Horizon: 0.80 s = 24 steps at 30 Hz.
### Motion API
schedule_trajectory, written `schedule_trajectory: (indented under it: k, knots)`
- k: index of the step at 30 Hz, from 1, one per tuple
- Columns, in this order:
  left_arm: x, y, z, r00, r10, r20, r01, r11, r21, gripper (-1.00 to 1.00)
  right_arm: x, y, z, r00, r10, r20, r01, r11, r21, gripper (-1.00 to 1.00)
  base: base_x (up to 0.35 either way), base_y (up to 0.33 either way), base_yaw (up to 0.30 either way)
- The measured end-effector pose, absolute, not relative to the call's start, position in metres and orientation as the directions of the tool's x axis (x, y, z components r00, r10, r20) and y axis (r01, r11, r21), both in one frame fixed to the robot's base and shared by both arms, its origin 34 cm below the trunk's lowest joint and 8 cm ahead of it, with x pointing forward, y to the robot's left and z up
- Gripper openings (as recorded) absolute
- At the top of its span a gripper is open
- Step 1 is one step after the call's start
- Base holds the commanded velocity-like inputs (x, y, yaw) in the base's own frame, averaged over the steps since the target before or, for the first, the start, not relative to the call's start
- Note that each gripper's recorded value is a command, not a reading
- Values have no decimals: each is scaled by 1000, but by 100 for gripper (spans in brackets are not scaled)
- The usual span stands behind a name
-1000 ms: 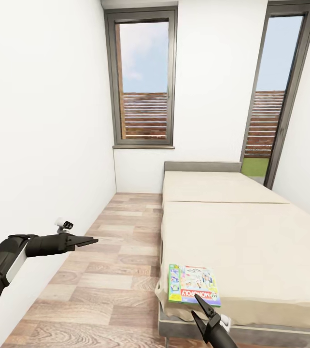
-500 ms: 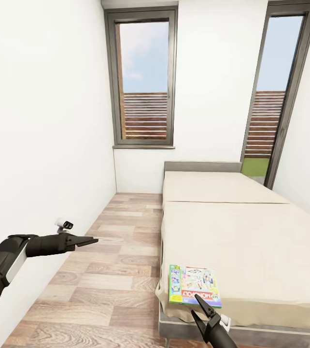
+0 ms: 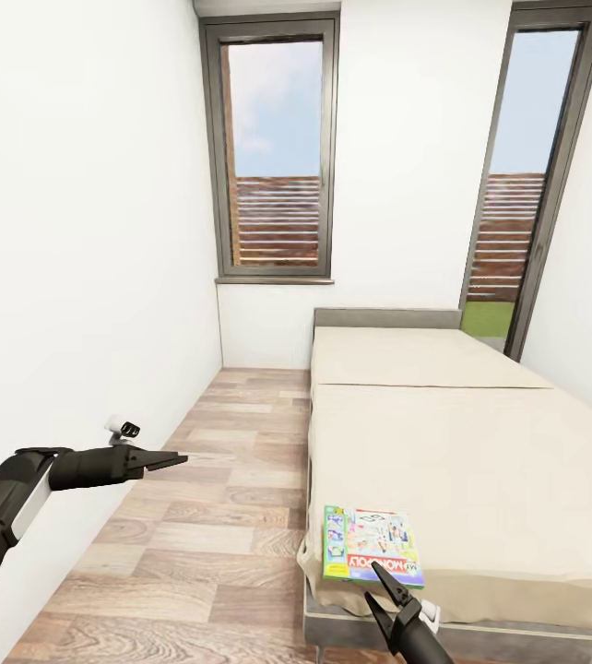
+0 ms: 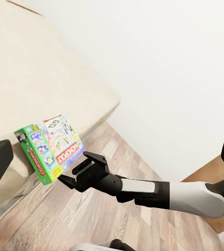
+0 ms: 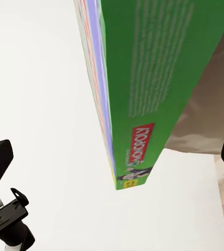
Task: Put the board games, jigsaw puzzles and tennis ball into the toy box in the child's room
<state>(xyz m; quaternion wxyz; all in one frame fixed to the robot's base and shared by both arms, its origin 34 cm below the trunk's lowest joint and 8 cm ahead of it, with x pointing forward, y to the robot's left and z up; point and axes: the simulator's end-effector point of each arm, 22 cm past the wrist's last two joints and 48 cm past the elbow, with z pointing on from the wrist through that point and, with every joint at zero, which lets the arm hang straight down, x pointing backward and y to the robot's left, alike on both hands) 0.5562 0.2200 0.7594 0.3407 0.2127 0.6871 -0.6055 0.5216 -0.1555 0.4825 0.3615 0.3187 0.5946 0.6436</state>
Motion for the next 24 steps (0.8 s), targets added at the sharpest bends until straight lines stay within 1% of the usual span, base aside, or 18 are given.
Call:
schedule_trajectory:
  k: [9, 24]
  knots:
    - [556, 220, 759, -677, -120, -726, 705, 176, -687, 100, 522, -156, 483, -536, 844, -20, -87, -31, 996, 100, 50, 39, 0]
    - [556, 220, 759, -677, -120, -726, 705, 176, -687, 100, 522, -156, 483, -535, 844, -22, -89, -31, 996, 100, 6, 5, 0]
